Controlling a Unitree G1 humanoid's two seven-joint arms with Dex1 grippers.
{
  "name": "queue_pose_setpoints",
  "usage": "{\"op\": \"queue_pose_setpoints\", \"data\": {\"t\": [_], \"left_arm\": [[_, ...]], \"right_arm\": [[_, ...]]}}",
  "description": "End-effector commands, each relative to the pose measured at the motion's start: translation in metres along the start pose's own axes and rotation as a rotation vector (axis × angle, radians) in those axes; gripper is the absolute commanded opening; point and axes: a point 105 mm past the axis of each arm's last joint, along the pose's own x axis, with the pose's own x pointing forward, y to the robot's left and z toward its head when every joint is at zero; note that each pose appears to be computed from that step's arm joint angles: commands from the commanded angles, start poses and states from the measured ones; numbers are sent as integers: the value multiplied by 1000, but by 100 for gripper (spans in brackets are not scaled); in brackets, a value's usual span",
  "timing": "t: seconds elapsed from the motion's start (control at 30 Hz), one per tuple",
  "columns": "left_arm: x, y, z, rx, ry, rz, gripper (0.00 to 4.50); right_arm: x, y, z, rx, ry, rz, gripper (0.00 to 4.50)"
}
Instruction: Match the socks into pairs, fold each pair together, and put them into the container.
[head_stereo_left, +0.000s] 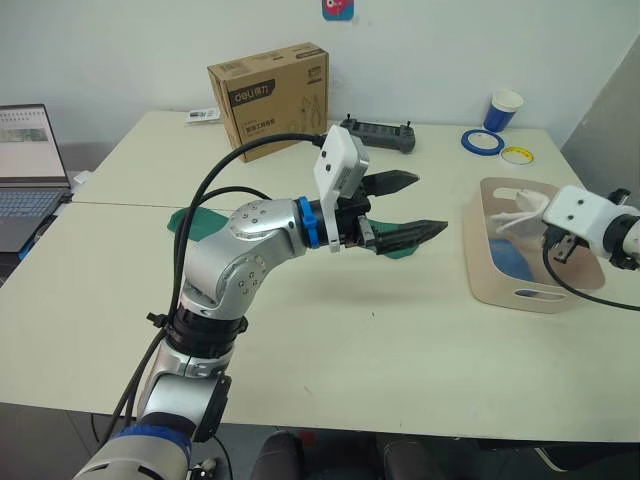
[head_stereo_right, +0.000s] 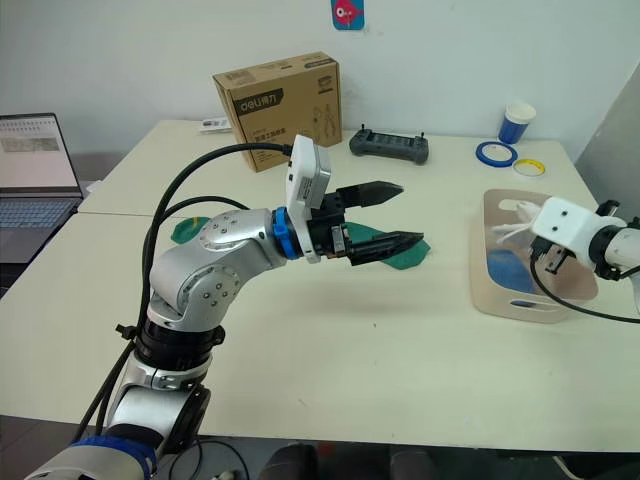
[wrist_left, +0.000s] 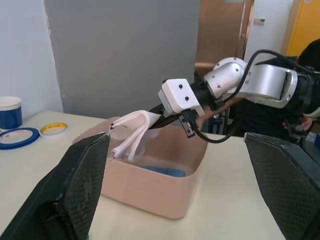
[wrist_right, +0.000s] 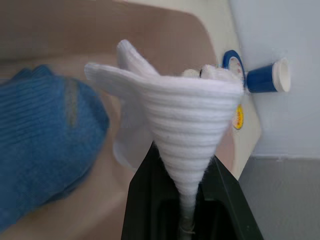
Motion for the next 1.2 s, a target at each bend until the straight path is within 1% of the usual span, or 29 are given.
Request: {"op": "queue_pose_setpoints", "data": {"t": [0.03,0.2,0.27,0.33,0.37,0.4,0.47,0.5,0.63,0.77,0.87,0.93,1.03,1.2], "left_arm": [[0,-6,8,48,-12,-13,448],[0,-6,8,49,-10,-9,448],[-1,-8,5,50,4,-20,448],[-3,-10,3,43,16,-31,450],[-3,-10,2,40,20,-33,450],[-4,-10,2,38,21,-34,450],[-4,-12,1,29,26,-48,450],[-5,-13,1,23,25,-55,450],[-7,-9,0,26,31,-49,450],[-7,-8,0,23,29,-49,450],[-6,-9,-1,22,29,-53,450],[-6,-9,-2,22,28,-54,450],[-4,-13,-1,22,24,-67,450],[-3,-12,-1,28,25,-67,450]], "right_arm": [[2,12,3,-96,10,110,0],[5,24,4,-97,9,190,0],[7,25,6,-85,-3,216,0],[7,18,8,-81,-5,213,65],[7,17,9,-73,-6,220,87],[6,17,9,-66,-7,227,120],[4,17,11,-68,-11,254,189],[1,17,12,-62,-16,280,231],[-15,10,20,-36,-31,370,372],[-28,-8,29,-11,-49,383,372],[-34,-37,38,24,-70,290,372],[-32,-47,37,31,-67,241,372],[-23,-35,28,37,-56,265,311],[-8,-13,12,18,-13,314,132]]}}
